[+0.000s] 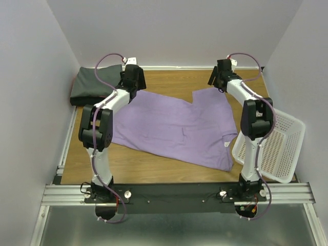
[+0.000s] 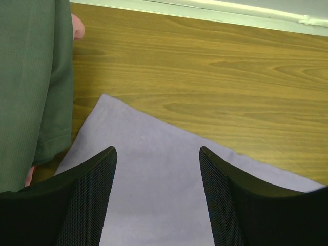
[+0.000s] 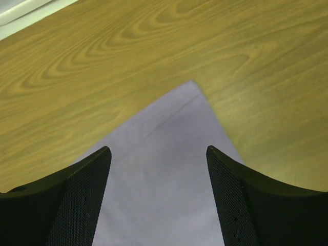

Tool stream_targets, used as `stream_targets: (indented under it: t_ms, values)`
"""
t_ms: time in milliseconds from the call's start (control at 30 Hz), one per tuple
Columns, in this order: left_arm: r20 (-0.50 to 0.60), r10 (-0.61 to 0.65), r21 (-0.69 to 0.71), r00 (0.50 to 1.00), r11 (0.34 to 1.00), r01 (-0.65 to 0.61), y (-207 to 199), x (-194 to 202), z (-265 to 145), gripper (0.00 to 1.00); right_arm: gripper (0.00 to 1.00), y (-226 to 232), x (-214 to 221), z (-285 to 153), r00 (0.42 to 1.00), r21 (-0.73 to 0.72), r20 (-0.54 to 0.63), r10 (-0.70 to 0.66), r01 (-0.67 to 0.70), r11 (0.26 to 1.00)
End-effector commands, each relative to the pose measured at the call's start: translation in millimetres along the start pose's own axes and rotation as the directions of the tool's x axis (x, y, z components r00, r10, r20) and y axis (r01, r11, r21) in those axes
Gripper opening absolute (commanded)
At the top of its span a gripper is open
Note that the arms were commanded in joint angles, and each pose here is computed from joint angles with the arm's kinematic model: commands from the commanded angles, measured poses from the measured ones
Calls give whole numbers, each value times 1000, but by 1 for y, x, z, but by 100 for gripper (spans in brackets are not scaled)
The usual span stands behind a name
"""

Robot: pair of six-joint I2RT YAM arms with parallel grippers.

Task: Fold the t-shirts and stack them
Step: Fold the tshirt

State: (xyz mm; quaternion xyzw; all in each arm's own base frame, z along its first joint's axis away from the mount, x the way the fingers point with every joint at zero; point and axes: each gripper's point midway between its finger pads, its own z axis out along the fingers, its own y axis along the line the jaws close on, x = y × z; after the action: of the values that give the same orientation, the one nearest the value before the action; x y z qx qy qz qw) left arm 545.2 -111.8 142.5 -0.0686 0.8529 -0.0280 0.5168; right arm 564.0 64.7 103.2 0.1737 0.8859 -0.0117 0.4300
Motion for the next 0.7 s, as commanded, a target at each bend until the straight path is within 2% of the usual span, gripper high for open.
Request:
stream_targets:
  t_ms: [0,233,667]
  values:
    - [-50,17,-12,999,1000,-18,11,9,22,73,79,-5,6,38,999,3,-28,-44,45,999]
    - [-114,28,-52,993,998,-34,26,26,52,72,74,-17,9,78,999,22,-40,-30,31,999]
    - [-144,27,-76,989,996,-39,41,33,74,72,70,-36,17,104,998,49,-60,-7,10,999]
